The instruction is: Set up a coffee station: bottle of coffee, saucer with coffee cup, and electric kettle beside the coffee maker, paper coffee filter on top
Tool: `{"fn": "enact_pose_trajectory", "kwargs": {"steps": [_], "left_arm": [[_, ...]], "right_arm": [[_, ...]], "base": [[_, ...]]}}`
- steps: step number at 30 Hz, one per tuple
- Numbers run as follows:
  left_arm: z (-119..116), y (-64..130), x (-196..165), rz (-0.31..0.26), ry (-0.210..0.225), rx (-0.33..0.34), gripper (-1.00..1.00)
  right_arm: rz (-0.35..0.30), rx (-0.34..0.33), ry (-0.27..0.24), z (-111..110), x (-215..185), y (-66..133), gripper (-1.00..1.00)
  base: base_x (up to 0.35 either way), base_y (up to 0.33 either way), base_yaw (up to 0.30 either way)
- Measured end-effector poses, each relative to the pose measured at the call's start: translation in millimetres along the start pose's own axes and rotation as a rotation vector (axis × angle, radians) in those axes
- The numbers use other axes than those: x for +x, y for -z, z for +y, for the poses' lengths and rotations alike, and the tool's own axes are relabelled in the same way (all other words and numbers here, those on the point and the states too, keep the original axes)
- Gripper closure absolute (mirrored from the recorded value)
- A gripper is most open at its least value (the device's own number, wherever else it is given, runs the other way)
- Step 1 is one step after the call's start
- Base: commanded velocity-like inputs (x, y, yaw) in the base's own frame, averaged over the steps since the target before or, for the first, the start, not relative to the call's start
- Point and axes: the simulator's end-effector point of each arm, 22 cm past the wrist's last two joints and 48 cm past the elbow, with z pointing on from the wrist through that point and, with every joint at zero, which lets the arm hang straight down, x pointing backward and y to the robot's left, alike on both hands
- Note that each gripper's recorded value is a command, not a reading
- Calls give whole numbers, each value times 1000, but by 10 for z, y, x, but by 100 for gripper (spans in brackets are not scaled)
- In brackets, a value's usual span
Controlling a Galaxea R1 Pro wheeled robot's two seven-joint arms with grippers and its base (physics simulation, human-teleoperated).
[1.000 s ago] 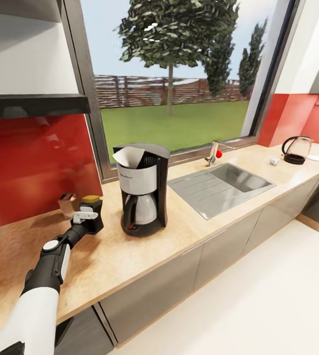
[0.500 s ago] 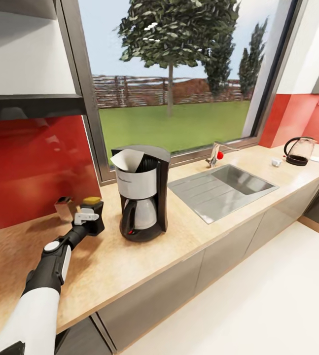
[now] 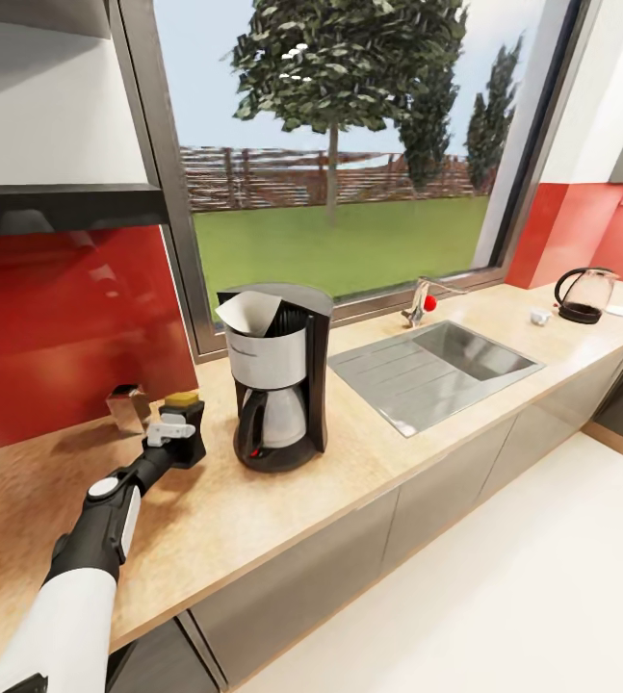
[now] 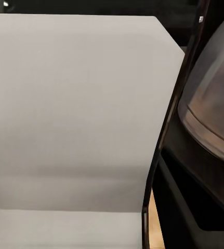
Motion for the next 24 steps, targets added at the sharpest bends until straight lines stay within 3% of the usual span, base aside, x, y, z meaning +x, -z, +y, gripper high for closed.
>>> {"fn": "enact_pose_trajectory", "kwargs": {"steps": [11,17,24], "left_arm": [[-4,2,14,1,2,-1,100],[-7,9,17,2,1,-1,100],[-2,5,19,1,4,-2,100]], "right_arm": [[1,-5,0,38,2,0,-100],[0,-5,-1,41,4,2,-100],[1,-5,-1,41,7,1,-100]], "base": [[-78,0,0],[182,0,0],[26,0,0]]}}
